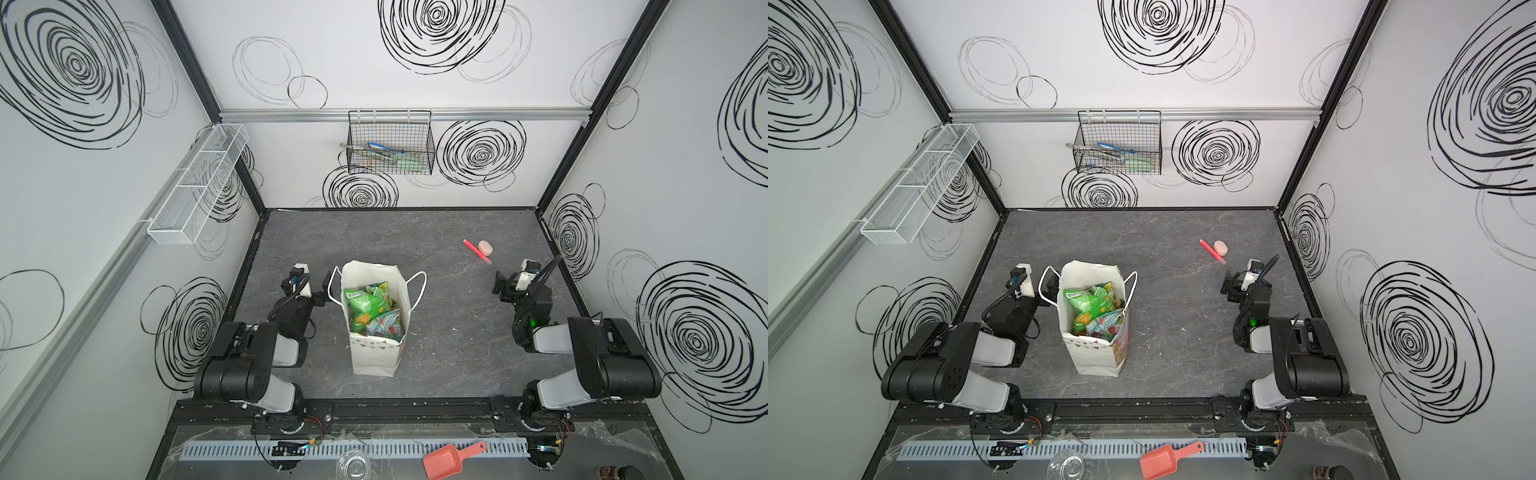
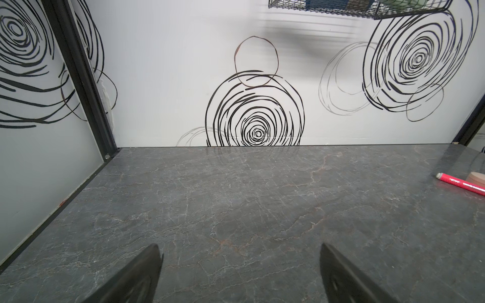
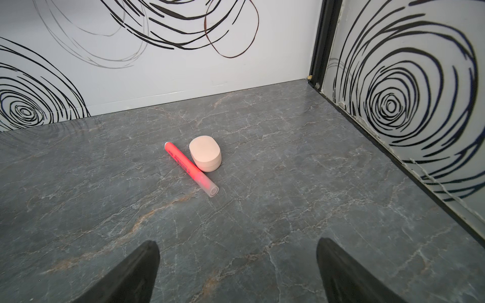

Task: Take the snacks out of the paper bag
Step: Pick up the snack from the paper bag.

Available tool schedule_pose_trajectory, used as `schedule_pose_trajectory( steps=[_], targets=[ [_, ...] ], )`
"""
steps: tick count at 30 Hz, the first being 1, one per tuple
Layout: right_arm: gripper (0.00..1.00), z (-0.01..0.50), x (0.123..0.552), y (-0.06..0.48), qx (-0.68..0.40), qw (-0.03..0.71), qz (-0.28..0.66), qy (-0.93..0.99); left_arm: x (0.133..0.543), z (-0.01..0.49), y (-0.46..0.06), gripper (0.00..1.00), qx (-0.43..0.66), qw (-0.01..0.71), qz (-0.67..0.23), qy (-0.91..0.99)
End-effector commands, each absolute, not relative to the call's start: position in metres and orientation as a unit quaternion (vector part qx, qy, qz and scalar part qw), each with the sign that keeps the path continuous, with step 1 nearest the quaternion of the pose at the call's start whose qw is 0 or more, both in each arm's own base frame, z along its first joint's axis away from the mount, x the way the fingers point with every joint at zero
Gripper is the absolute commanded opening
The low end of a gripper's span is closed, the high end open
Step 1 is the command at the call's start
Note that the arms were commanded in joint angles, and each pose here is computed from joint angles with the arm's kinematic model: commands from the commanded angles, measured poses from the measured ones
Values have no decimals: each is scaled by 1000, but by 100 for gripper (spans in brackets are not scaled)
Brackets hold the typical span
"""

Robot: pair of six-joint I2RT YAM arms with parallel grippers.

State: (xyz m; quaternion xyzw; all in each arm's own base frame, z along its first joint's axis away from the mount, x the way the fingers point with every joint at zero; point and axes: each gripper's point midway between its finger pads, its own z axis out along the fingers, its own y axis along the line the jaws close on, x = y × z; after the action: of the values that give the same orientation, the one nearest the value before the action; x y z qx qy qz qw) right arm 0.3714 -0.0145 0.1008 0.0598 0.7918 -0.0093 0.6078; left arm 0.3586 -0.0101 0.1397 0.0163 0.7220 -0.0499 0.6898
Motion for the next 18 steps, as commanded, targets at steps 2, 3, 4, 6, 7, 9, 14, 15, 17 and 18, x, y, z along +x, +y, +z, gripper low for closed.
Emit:
schedule_pose_trajectory(
  steps=[2, 3, 4, 6, 7, 9, 14, 15, 17, 18],
  targets=[
    [97, 117, 376, -14, 57, 629, -8, 775, 356, 156, -10, 96, 19, 716, -54, 696],
    [97, 119, 377, -16, 60, 631, -12, 774, 356, 156, -10, 96, 18, 716, -54, 695],
    [97, 123, 378, -18, 70, 632, -17, 771, 355, 157, -9, 96, 18, 719, -53, 693],
    [97, 124, 378, -19, 71, 623, -19, 779, 353, 157, -9, 96, 16, 720, -55, 692],
    [97, 128, 378, -21, 77, 620, -22, 780, 352, 158, -8, 96, 15, 722, -55, 689],
    [97, 131, 377, -28, 102, 603, -22, 791, 348, 160, -6, 96, 10, 727, -54, 685],
    [97, 153, 369, -42, 193, 575, 0, 795, 329, 173, 20, 96, -69, 751, -12, 656],
    [97, 160, 369, -42, 203, 570, 10, 796, 326, 176, 26, 96, -86, 753, 0, 652],
    [97, 182, 368, -33, 208, 554, 47, 805, 326, 180, 42, 96, -132, 745, 24, 654],
    [97, 198, 368, -26, 196, 555, 64, 806, 327, 183, 50, 96, -153, 738, 36, 656]
  ],
)
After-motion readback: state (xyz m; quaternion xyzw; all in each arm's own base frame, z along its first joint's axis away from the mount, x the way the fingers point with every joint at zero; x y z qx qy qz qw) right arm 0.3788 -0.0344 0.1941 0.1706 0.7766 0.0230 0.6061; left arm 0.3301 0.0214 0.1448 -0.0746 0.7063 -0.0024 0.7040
